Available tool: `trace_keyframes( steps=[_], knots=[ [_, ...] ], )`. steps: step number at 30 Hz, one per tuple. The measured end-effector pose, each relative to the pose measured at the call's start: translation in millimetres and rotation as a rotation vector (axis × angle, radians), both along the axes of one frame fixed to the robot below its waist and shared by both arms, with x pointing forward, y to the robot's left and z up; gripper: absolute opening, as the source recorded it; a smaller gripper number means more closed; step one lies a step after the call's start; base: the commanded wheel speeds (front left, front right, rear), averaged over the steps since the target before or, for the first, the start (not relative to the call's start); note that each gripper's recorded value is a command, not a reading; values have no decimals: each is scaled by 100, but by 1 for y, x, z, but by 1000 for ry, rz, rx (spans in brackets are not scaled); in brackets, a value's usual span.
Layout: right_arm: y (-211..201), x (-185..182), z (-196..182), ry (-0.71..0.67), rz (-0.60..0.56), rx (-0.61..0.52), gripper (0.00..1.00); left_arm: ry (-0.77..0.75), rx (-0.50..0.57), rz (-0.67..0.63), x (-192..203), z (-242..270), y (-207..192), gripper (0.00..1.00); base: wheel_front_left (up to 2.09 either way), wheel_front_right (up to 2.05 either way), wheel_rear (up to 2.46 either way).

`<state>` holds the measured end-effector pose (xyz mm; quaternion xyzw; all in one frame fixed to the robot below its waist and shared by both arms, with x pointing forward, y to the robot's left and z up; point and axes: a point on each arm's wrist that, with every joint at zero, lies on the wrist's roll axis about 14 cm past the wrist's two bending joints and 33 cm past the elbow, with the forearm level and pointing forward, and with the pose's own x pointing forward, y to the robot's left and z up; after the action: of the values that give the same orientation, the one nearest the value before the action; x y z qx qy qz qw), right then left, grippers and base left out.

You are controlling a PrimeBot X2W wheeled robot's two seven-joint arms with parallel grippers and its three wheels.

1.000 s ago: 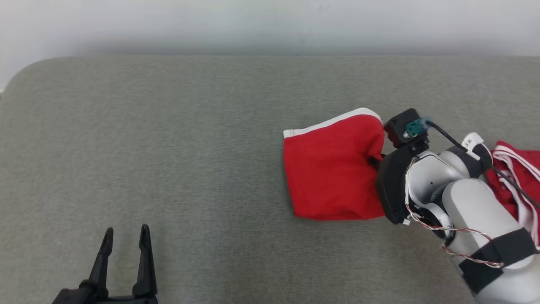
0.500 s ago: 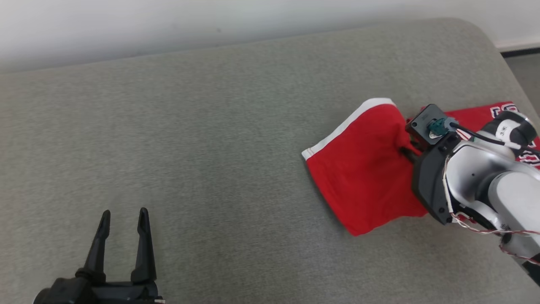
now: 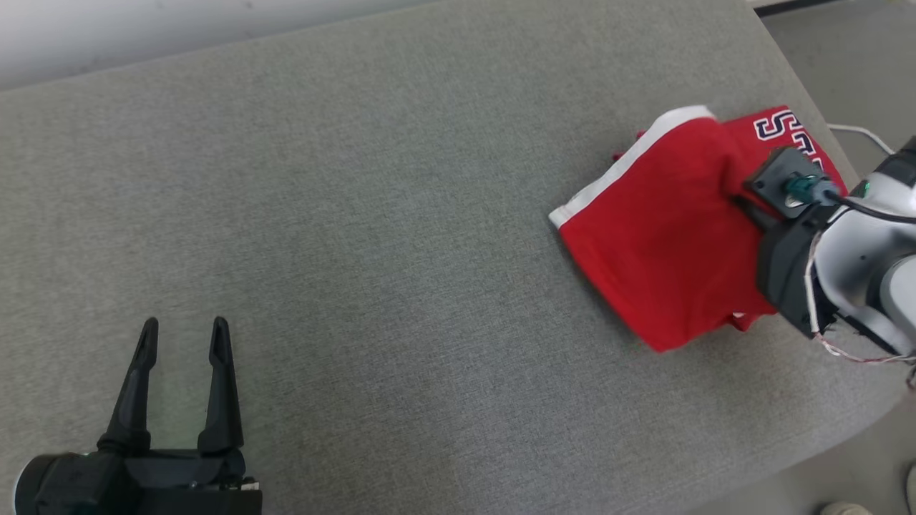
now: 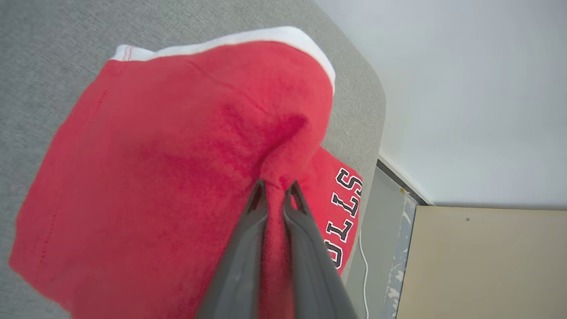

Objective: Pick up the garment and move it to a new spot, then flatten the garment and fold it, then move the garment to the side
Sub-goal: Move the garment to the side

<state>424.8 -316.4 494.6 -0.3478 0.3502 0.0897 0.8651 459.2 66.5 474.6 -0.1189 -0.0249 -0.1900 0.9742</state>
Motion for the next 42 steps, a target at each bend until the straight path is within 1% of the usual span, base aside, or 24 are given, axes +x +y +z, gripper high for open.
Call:
trace_keyframes(
  steps=[6,11,19,23,24,25,26,30,36,42],
  knots=[
    [-48,-3,-11,-5,-86,-53,0,-7,-7,-34,7,-4,-9,100,0,0,0],
    [-81,-2,-13,-26,-184,-53,0,-27,-3,-25,9,1,-2,100,0,0,0],
    [-111,-9,-34,-36,-330,-14,0,-39,39,-17,10,0,10,100,0,0,0],
    [-117,-11,-45,-44,-388,12,0,-39,57,-6,10,-2,16,100,0,0,0],
    [-117,-11,-47,-52,-396,18,12,-37,62,-2,10,-3,18,100,0,0,0],
    [-117,-9,-48,-64,-401,19,48,-36,73,4,9,-3,20,100,0,0,0],
    [-117,-9,-49,-73,-412,29,100,-34,78,8,9,-4,22,100,0,0,0],
    [-109,-13,-53,-92,-421,58,100,-25,90,27,5,-4,27,100,0,0,0],
    [-91,-8,-43,-174,-391,122,100,-17,95,59,-5,0,35,100,0,0,0],
    [-51,-1,-17,-320,-298,224,100,19,83,89,-22,-1,42,100,0,0,0]
  ],
)
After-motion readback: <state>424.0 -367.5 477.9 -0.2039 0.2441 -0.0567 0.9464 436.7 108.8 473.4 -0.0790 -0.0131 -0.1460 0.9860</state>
